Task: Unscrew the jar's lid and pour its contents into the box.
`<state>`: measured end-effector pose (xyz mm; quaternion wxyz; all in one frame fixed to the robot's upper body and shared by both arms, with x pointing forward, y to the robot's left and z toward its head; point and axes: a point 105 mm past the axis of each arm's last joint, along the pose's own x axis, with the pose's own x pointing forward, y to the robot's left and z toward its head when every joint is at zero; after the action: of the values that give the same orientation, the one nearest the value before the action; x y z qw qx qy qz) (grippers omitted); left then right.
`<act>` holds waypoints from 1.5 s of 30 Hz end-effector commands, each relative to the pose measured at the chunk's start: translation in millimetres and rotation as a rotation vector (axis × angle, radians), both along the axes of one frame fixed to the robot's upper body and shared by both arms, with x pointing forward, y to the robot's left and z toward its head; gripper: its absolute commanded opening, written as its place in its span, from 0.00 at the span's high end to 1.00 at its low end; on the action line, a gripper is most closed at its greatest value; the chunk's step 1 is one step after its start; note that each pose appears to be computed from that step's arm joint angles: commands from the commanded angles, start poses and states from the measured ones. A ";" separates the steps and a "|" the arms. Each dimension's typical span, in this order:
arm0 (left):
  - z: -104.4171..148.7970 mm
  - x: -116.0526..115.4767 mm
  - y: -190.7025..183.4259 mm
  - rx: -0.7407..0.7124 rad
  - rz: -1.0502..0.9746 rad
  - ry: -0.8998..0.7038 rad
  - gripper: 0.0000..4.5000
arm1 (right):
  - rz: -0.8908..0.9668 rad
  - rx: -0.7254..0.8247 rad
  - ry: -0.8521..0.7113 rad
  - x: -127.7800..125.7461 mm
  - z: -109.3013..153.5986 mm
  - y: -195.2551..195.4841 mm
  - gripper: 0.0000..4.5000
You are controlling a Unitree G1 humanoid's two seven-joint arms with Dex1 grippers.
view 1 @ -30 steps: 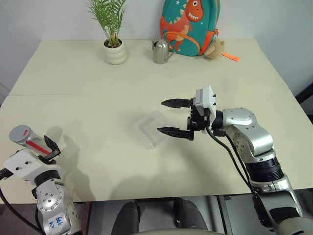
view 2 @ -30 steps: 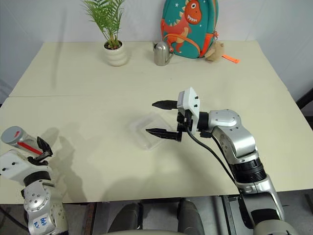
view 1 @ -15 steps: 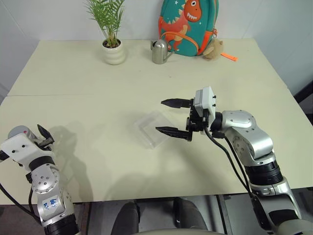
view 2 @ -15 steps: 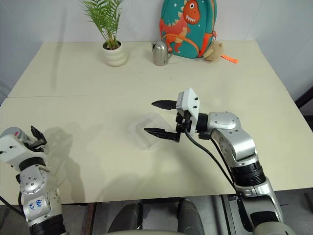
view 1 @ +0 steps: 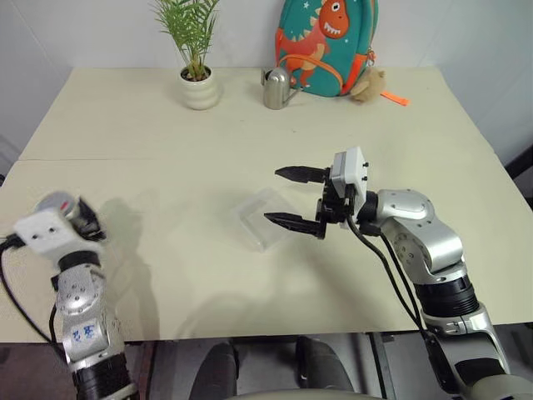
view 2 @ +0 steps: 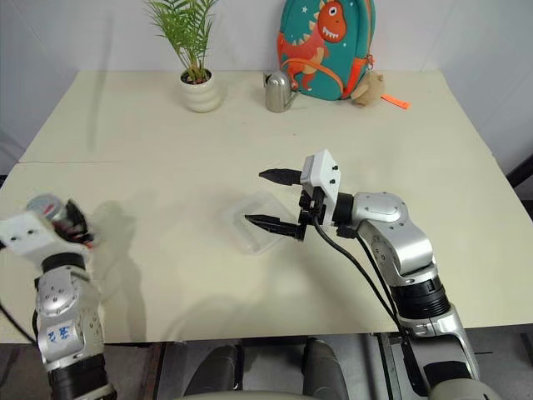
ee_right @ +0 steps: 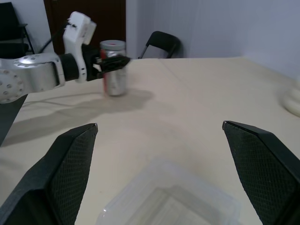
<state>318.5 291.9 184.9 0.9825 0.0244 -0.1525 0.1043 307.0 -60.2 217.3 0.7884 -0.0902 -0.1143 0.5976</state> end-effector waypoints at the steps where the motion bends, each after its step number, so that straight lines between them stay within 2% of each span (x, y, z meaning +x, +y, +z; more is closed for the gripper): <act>1: 41.5 8.5 -43.2 0.122 -0.360 -0.068 0.44 | -0.012 0.061 -0.049 -2.5 25.6 -1.8 0.00; 6: 60.2 8.2 -94.3 0.218 -0.862 -0.012 0.44 | -0.036 0.099 -0.057 0.0 48.0 8.3 0.00; 14: 52.9 6.5 -150.8 0.334 -1.230 0.038 0.44 | -0.037 0.089 -0.030 4.4 65.0 44.4 0.00; 22: 45.7 7.2 -167.7 0.371 -1.300 0.040 0.44 | -0.013 0.035 0.012 3.4 61.3 73.9 0.00; 39: 52.5 7.7 -171.8 0.364 -1.298 -0.003 0.44 | -0.026 0.009 0.083 9.3 46.6 80.2 0.00; 45: 55.7 6.5 -171.7 0.366 -1.299 -0.011 0.44 | -0.014 0.009 0.086 10.4 45.0 81.8 0.41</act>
<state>330.9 121.8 220.7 0.8346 0.0785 -0.1195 -0.5319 321.8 18.8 254.1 0.8041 -0.0626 -0.0632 0.5878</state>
